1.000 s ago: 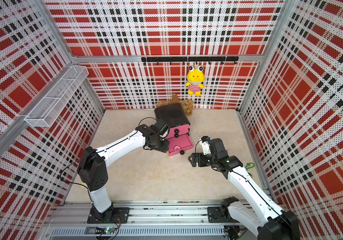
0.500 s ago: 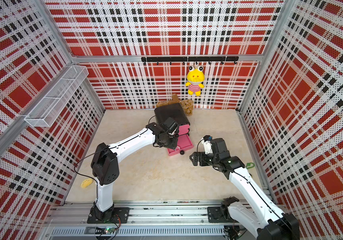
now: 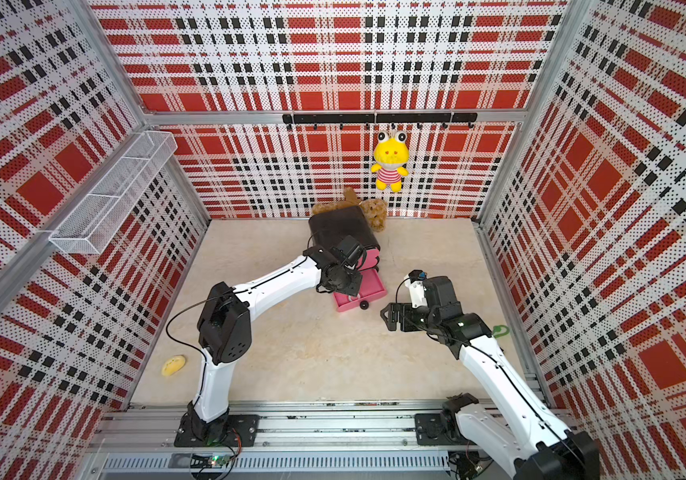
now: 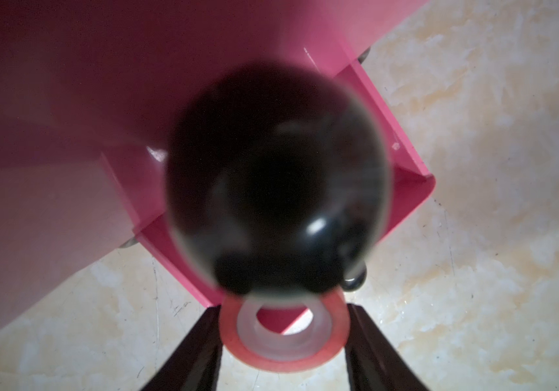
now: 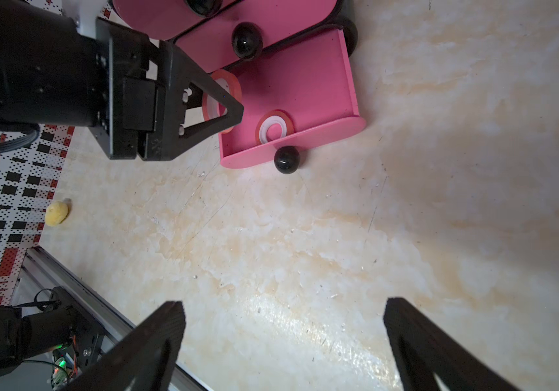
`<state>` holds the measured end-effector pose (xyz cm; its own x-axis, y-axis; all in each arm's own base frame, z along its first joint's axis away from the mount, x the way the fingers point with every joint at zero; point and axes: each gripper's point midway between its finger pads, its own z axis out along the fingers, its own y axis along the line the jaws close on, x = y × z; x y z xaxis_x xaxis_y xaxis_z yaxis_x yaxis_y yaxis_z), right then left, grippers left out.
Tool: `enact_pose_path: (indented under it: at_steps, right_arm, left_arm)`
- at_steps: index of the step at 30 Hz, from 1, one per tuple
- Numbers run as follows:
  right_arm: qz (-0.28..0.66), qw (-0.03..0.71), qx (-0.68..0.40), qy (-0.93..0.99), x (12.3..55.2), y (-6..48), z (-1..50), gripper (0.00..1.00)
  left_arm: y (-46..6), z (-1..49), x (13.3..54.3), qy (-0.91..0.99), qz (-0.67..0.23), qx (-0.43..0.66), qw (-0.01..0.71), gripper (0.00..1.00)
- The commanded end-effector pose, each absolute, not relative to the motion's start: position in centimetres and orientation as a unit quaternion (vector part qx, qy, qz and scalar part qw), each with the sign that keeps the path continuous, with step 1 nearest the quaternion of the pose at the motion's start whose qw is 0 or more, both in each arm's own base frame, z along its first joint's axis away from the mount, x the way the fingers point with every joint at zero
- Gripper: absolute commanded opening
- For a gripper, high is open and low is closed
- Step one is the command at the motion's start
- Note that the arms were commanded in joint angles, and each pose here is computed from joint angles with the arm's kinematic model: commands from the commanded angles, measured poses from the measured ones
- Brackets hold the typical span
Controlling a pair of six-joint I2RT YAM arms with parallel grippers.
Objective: Place the transparent tape into the drawer according to color
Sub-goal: Place the tape in the drawer.
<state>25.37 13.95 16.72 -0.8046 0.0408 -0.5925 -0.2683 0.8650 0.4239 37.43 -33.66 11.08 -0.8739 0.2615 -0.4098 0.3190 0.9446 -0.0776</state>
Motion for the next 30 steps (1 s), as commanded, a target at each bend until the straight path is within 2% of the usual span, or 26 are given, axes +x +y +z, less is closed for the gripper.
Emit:
enact_pose_path:
  at_steps: [1, 4, 8, 18, 26, 30]
  right_arm:
    - [0.257, 0.315, -0.062, 0.912, 25.2, 13.8, 17.4, 1.00]
    - [0.258, 0.316, -0.062, 0.911, 25.2, 13.8, 17.4, 1.00]
    - [0.259, 0.316, -0.063, 0.911, 25.1, 13.8, 17.4, 1.00]
    - [0.260, 0.315, -0.061, 0.911, 25.0, 13.8, 17.4, 1.00]
    - [0.256, 0.314, -0.060, 0.912, 25.1, 13.7, 17.5, 1.00]
    - [0.255, 0.313, -0.059, 0.913, 25.1, 13.6, 17.5, 1.00]
  left_arm:
    - [-33.7, 10.5, 38.0, 0.966, -0.056, 0.144, 0.207, 0.46]
    - [-33.6, 10.6, 38.1, 0.966, -0.052, 0.141, 0.212, 0.63]
    - [-33.4, 10.7, 38.1, 0.965, -0.048, 0.140, 0.215, 0.75]
    - [-34.1, 11.9, 37.6, 0.962, -0.057, 0.144, 0.223, 0.82]
    - [-36.0, 17.7, 34.7, 0.947, -0.120, 0.159, 0.251, 0.86]
    - [-35.3, 20.8, 32.9, 0.940, -0.146, 0.151, 0.268, 0.87]
